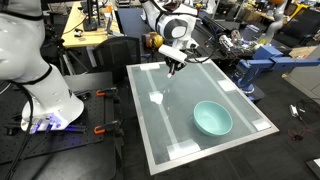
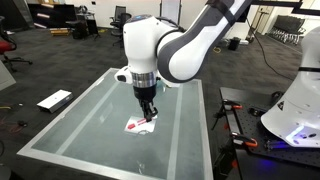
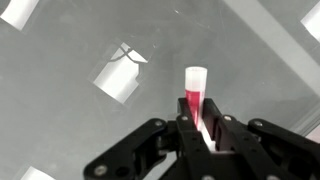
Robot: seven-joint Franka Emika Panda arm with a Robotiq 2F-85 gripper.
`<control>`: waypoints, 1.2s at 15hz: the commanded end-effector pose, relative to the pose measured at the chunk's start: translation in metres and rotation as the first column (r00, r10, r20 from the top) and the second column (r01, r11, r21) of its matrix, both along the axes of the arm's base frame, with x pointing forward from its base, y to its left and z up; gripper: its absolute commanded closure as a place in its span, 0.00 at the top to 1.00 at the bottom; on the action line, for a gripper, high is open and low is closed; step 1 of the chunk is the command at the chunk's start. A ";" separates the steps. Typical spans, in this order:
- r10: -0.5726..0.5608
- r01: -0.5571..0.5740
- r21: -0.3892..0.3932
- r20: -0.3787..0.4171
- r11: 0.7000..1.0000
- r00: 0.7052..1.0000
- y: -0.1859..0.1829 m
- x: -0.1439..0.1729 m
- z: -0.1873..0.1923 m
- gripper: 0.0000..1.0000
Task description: Remove the marker from the bowl and put it on the table
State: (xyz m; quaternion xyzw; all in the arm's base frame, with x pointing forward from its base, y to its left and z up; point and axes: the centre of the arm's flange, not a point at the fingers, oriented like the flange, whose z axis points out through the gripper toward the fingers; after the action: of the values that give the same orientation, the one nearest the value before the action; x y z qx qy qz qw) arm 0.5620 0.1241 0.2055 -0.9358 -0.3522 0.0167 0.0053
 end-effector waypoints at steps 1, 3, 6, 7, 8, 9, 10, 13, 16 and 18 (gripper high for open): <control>0.025 -0.026 0.012 0.032 1.000 0.999 -0.002 0.004 -0.007 0.05; 0.023 -0.023 0.014 0.037 1.000 0.999 -0.002 0.004 -0.010 0.10; 0.020 -0.021 0.007 0.037 1.000 0.999 -0.003 0.004 -0.013 0.51; 0.021 -0.021 0.004 0.036 1.000 0.999 -0.003 0.004 -0.014 0.59; 0.019 -0.019 0.001 0.034 1.000 0.999 -0.003 0.004 -0.014 0.66; 0.016 -0.016 0.001 0.034 1.000 0.999 -0.004 0.004 -0.013 0.74; 0.012 -0.012 0.000 0.039 1.000 0.999 -0.005 0.003 -0.009 0.81; -0.010 0.010 0.003 0.060 1.000 0.998 -0.008 -0.002 0.005 0.99; -0.028 0.027 0.013 0.100 1.000 0.995 -0.014 -0.008 0.028 1.00; -0.045 0.042 0.023 0.135 0.999 0.990 -0.018 -0.014 0.045 1.00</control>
State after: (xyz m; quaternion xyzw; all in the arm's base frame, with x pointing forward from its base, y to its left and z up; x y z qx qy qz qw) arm 0.5688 0.1155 0.2189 -0.9383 -0.3452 -0.0209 -0.0021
